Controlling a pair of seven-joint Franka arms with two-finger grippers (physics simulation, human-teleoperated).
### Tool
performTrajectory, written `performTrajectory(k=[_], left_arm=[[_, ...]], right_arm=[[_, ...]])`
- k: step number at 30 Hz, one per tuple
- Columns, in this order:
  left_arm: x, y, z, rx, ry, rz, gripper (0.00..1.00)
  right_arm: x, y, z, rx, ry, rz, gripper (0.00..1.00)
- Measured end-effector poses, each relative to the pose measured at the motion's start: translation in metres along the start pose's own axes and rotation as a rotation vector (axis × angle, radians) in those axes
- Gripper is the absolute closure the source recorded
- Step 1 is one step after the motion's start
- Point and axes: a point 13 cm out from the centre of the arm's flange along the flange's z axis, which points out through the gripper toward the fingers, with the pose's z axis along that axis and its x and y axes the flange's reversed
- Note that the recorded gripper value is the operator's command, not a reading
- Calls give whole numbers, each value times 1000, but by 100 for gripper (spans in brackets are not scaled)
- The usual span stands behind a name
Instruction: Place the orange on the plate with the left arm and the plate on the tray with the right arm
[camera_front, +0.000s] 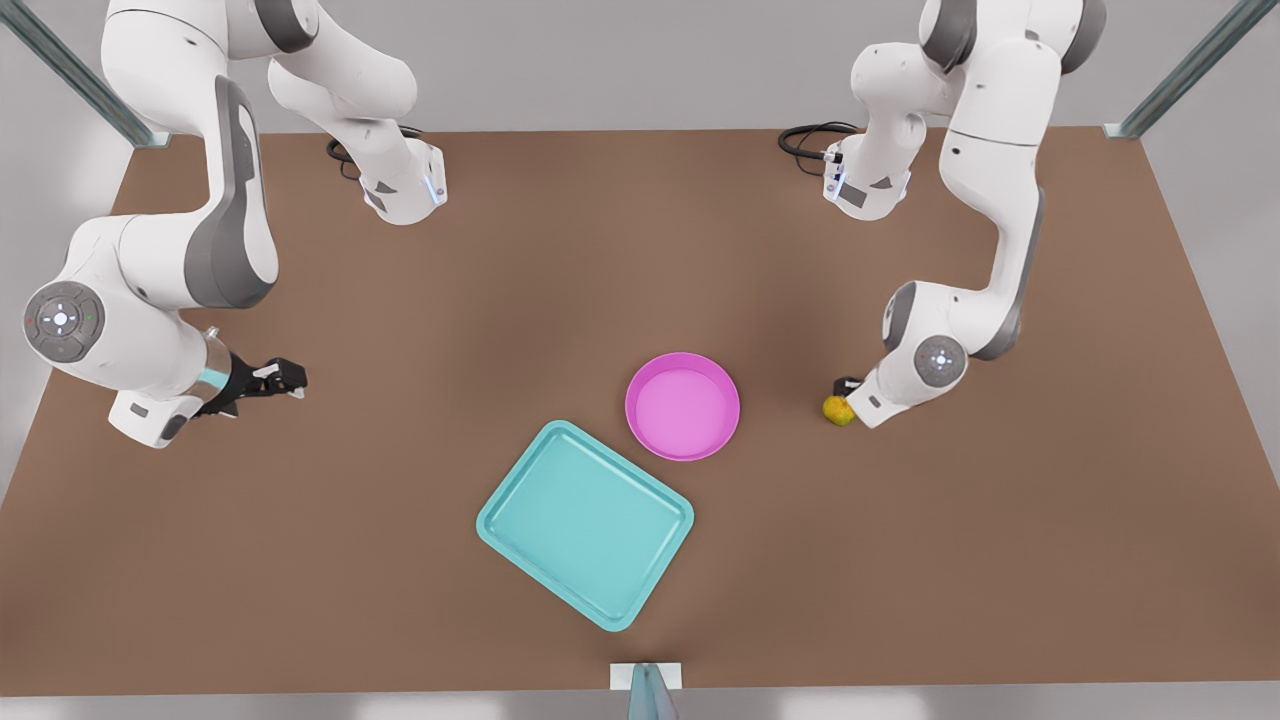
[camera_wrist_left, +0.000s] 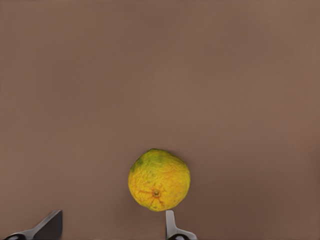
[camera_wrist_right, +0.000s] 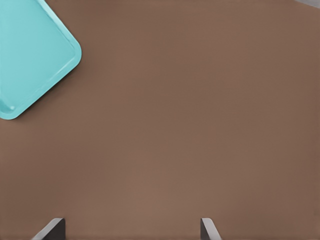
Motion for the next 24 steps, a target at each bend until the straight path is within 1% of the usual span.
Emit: performTrajectory(k=[8,21,22,23,24], left_arm=[[-13,-32,16,0,-70,28,0],[-26,-39,53,4,-85,12,0],[-27,-39,54,5,-88,11,6],[-27,-39,54,5,-90,10,25],[-27,-39,54,4,-91,9,35]], right_arm=[[-1,0,2,0,1,-13,0],[-1,-1,5,-3,6,-22,0],[-1,-1,6,-3,7,-22,0],[-1,-1,6,-3,7,-23,0],[-1,-1,7,-4,8,-23,0]])
